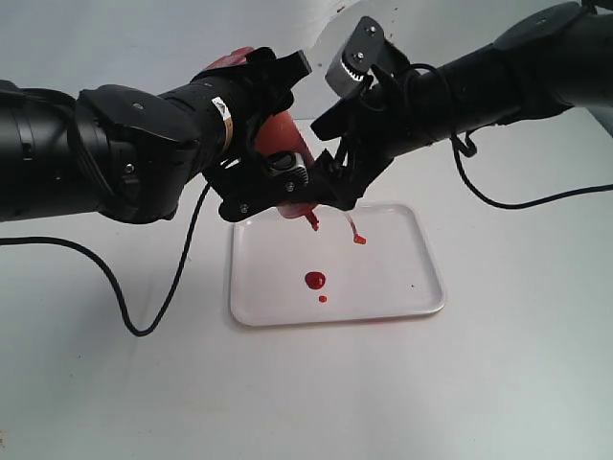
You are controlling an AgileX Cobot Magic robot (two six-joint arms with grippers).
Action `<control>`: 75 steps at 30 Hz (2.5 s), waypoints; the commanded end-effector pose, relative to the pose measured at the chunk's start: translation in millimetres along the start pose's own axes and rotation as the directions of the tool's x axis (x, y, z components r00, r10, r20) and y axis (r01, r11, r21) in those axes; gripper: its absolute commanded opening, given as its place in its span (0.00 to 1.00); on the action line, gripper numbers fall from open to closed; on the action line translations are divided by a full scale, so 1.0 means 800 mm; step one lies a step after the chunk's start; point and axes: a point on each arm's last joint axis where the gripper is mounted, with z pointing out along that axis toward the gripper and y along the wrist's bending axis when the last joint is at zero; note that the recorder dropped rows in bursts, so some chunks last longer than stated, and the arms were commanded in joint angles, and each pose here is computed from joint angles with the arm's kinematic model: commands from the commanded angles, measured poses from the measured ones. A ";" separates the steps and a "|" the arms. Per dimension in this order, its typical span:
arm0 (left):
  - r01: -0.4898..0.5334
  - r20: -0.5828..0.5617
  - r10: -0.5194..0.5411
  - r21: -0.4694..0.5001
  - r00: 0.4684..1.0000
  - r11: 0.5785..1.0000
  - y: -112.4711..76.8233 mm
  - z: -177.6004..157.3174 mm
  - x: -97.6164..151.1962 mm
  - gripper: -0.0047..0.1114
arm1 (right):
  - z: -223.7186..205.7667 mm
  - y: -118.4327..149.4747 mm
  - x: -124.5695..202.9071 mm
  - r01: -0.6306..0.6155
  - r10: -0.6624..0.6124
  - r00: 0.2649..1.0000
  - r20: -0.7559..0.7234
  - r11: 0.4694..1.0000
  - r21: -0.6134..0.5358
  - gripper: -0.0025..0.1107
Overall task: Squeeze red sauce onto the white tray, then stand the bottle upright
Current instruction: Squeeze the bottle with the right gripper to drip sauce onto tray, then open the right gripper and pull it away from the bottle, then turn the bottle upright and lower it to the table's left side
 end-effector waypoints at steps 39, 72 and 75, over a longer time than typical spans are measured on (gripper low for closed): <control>0.689 -0.031 -0.688 0.050 0.725 0.724 -0.033 0.017 0.035 0.04 | -0.076 -0.028 0.027 -0.277 0.279 0.957 -0.081 0.960 0.028 0.95; 0.817 0.238 -0.833 0.451 -0.499 -0.360 -0.109 0.037 0.093 0.04 | -0.085 -0.059 0.047 -0.456 0.520 0.850 -0.083 0.806 0.377 0.95; 0.708 0.245 -0.703 0.503 -0.667 -0.496 -0.135 0.041 0.087 0.04 | -0.085 -0.060 0.046 -0.463 0.525 0.848 -0.071 0.800 0.382 0.95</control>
